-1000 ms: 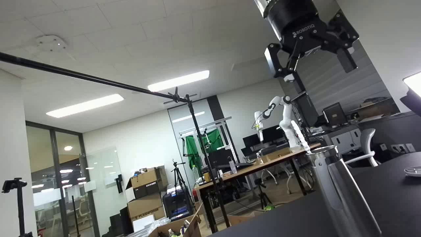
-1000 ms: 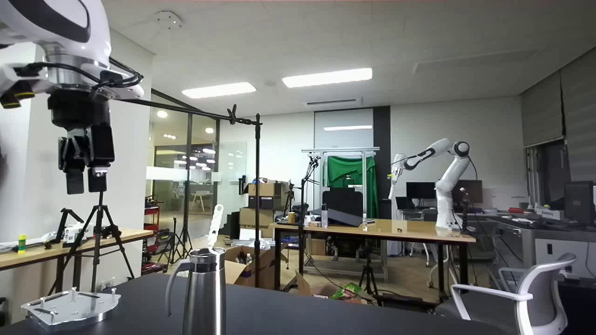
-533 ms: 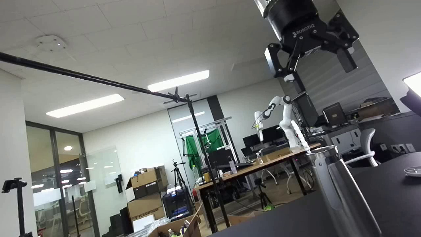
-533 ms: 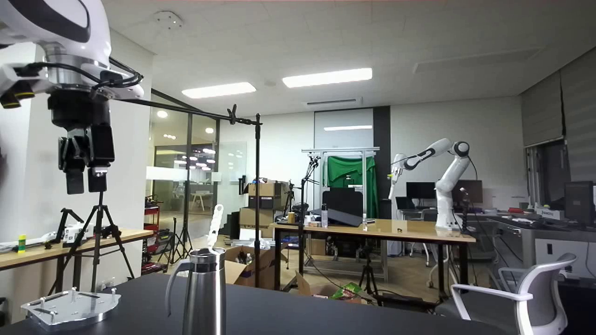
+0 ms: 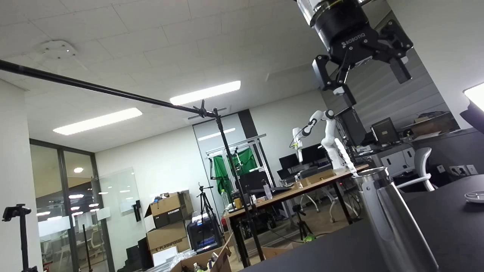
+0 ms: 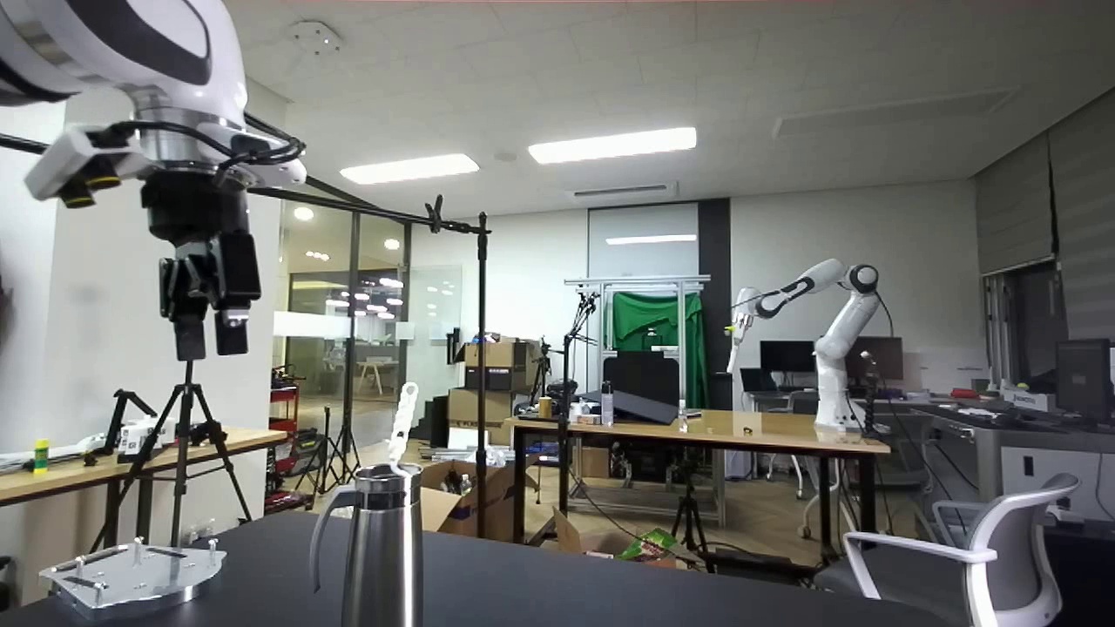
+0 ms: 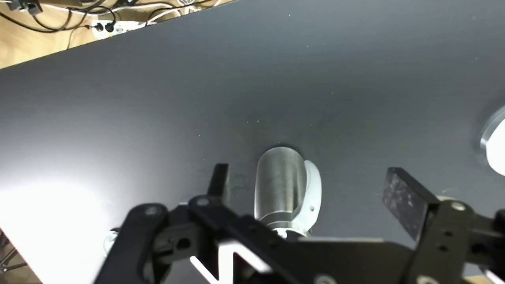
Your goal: Use the brush to scrub inside the jar
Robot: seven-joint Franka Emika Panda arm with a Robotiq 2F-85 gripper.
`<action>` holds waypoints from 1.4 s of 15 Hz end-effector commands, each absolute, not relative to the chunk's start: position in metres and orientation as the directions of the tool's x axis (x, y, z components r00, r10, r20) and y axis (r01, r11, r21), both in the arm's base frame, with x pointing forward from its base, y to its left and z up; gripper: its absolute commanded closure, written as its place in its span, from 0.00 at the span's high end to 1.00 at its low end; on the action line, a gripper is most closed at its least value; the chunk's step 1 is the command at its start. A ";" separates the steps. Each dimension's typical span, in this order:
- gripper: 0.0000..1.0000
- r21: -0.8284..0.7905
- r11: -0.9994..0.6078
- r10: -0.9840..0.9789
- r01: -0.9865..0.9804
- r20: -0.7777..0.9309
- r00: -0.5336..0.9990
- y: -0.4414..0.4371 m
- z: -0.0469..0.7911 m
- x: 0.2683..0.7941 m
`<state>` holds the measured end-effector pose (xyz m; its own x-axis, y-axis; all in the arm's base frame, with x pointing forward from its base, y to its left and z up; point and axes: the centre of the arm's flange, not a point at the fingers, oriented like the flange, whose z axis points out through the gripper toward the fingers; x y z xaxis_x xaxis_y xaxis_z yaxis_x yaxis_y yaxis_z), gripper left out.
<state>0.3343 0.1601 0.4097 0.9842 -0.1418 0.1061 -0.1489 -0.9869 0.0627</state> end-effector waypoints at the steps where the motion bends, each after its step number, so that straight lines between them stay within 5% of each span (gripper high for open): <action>1: 1.00 0.077 -0.975 -0.202 -0.209 0.090 0.975 0.144 0.420 0.405; 11: 1.00 -0.010 -0.844 -0.536 -0.535 0.013 0.844 0.125 0.408 0.586; 19: 1.00 -0.004 -0.698 -0.709 -0.716 -0.139 0.692 0.134 0.347 0.626; 20: 0.75 -0.001 -0.694 -0.712 -0.720 -0.147 0.687 0.135 0.342 0.627; 21: 0.74 0.001 -0.688 -0.717 -0.725 -0.155 0.680 0.135 0.339 0.628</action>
<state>0.6135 0.1310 0.3390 0.7301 -0.6716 -0.1260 -0.6781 -0.7349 -0.0115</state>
